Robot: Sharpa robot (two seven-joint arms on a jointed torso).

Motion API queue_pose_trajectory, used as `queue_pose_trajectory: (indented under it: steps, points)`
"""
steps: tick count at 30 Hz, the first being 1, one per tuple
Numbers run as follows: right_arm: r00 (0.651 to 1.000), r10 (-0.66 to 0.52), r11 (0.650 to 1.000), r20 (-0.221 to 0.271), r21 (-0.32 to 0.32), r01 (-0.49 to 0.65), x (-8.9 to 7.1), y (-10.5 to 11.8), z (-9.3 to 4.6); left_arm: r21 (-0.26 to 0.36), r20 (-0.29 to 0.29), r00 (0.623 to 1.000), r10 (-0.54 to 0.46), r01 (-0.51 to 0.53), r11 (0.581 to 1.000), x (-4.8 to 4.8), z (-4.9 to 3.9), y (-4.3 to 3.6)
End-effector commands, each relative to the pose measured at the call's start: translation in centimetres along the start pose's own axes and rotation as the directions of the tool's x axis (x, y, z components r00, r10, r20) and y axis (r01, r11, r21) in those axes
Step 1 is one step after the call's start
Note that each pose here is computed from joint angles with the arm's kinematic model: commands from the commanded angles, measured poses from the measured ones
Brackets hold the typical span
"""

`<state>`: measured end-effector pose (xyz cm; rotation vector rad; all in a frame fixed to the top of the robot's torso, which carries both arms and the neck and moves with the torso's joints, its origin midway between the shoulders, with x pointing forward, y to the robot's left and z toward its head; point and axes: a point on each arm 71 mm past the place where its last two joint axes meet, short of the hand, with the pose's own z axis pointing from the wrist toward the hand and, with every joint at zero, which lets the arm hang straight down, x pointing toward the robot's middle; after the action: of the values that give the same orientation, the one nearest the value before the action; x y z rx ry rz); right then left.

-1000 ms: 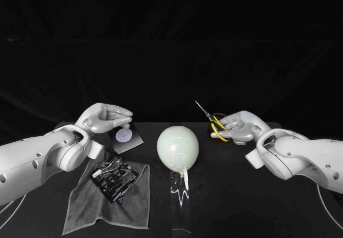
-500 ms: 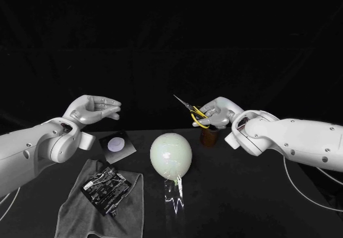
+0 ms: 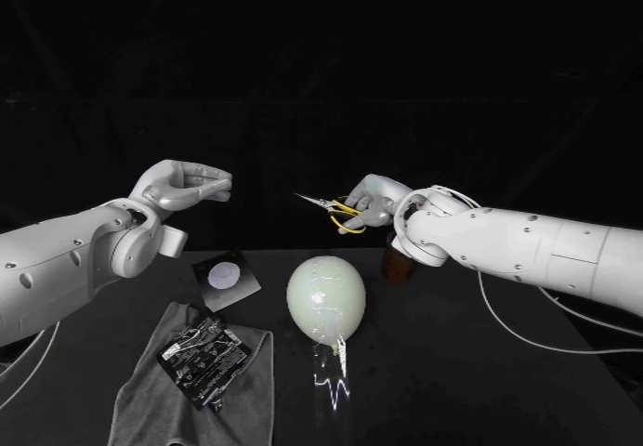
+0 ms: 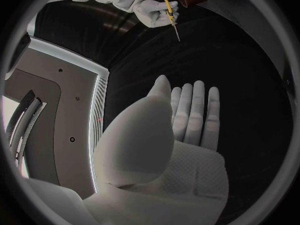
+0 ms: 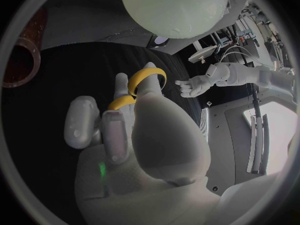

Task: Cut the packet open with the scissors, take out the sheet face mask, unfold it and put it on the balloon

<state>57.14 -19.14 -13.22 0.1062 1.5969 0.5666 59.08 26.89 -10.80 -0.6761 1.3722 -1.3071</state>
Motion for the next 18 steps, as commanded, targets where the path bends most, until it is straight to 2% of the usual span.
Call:
queue_pose_trajectory:
  steps: [1,9,17,18]
  points:
    - [0.985,-0.172,0.984,-0.034,-0.044,0.171,0.6,0.6,1.1,0.009,-0.030,0.999,0.022,-0.021,1.000,0.01,0.79,-0.54]
    - [0.944,-0.329,0.943,-0.027,-0.069,0.327,2.3,2.8,3.7,0.049,-0.041,0.990,0.131,-0.129,0.990,0.33,2.47,-1.83]
    - [0.895,-0.445,0.891,0.007,-0.090,0.444,3.6,5.0,5.0,0.099,-0.065,0.969,0.237,-0.230,0.968,1.85,3.85,-3.20]
    - [0.888,-0.460,0.883,0.014,-0.099,0.459,3.9,5.5,5.1,0.105,-0.072,0.963,0.259,-0.251,0.962,2.27,4.09,-3.40]
